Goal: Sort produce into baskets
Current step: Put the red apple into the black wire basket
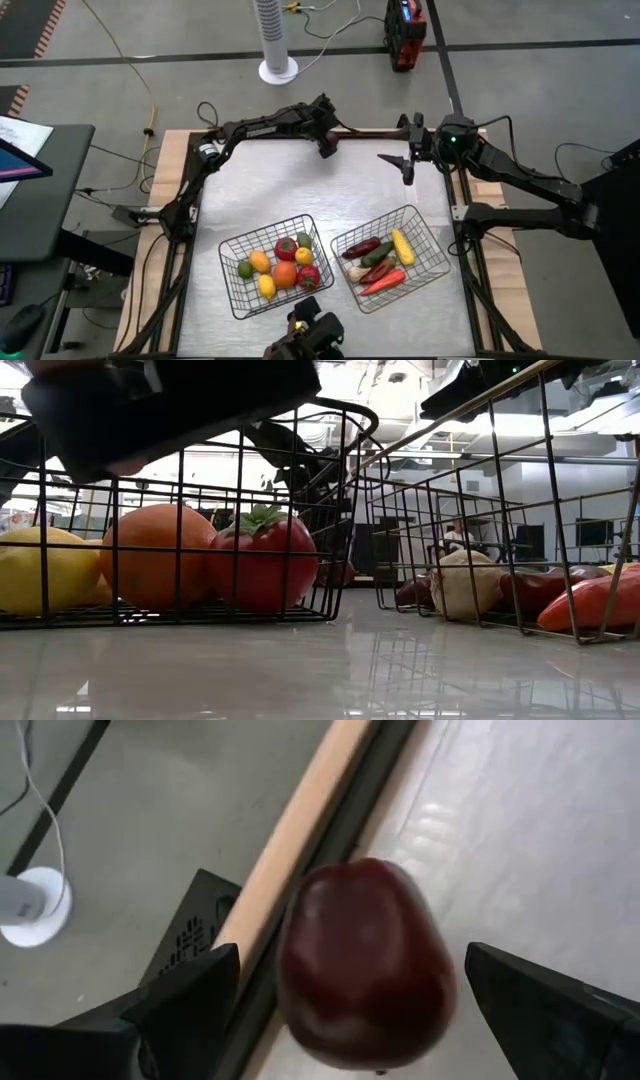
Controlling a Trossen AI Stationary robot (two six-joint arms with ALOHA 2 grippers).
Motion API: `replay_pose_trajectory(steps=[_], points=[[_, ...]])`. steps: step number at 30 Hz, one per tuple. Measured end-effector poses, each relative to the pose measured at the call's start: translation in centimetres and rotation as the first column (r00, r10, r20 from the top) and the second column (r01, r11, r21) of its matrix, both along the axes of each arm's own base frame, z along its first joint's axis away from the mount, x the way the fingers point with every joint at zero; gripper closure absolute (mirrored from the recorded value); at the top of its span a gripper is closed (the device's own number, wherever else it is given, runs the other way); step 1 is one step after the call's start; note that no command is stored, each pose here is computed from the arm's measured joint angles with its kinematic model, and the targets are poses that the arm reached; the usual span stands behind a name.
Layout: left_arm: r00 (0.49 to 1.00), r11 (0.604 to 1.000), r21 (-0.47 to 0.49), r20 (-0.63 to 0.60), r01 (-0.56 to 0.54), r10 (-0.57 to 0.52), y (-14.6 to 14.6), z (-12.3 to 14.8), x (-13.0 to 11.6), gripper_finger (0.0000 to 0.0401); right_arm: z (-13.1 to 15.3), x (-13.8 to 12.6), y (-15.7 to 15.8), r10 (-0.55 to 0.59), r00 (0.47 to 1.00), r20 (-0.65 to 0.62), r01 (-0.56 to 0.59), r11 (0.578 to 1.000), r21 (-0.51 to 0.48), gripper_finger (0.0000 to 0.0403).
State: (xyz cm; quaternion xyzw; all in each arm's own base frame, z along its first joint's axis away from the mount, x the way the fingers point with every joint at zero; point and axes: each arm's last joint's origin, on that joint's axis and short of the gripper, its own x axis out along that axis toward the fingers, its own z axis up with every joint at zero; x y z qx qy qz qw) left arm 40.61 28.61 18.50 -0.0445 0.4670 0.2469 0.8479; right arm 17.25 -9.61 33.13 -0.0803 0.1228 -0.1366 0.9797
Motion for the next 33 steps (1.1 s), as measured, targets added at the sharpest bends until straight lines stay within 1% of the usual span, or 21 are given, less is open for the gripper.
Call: replay_pose_trajectory(steps=[3, 6, 10, 14, 18, 21, 23, 28, 33], points=[[1.000, 1.000, -0.010, 0.003, -0.012, 0.012, 0.3, -0.1, -0.3, 0.0025, 0.0, 0.0, 0.0, 0.000, 1.000, 0.000, 0.000, 1.000, 0.000, 0.0111], [1.000, 0.999, -0.049, 0.004, 0.001, -0.001, 0.3, -0.2, -0.5, 0.0028, 0.0, 0.0, 0.0, -0.002, 1.000, 0.002, 0.002, 1.000, 0.007, 0.0111], [1.000, 0.996, -0.085, -0.002, 0.021, -0.021, 0.1, -0.4, -0.6, 0.0043, 0.0, 0.0, 0.0, -0.002, 1.000, 0.003, 0.002, 1.000, 0.007, 0.0111], [0.999, 0.996, -0.076, -0.015, 0.050, -0.052, -0.2, -0.4, -0.5, 0.0077, 0.0, 0.0, 0.0, -0.002, 1.000, 0.003, 0.002, 1.000, 0.007, 0.0111], [0.996, 0.995, -0.065, -0.028, 0.079, -0.081, -0.3, -0.4, -0.4, 0.0125, 0.0, 0.0, 0.0, -0.002, 1.000, 0.003, 0.002, 1.000, 0.007, 0.0111], [0.996, 0.994, -0.063, -0.029, 0.086, -0.088, -0.3, -0.4, -0.4, 0.0158, 0.0, 0.0, 0.0, -0.002, 1.000, 0.002, 0.002, 1.000, 0.007, 0.0111], [0.996, 0.994, -0.063, -0.029, 0.086, -0.088, -0.3, -0.4, -0.4, 0.0171, 0.0, 0.0, 0.0, -0.002, 1.000, 0.002, 0.002, 1.000, 0.008, 0.0111], [0.993, 0.992, -0.067, -0.028, 0.109, -0.111, -0.5, -0.4, -0.3, 0.0172, 0.0, 0.0, 0.0, -0.002, 1.000, 0.001, 0.002, 1.000, 0.008, 0.0111], [0.984, 0.984, -0.065, -0.055, 0.166, -0.170, -1.3, 0.2, 0.1, 0.0168, -0.1, 0.0, 0.0, -0.002, 1.000, -0.004, 0.002, 1.000, 0.011, 0.0111]])
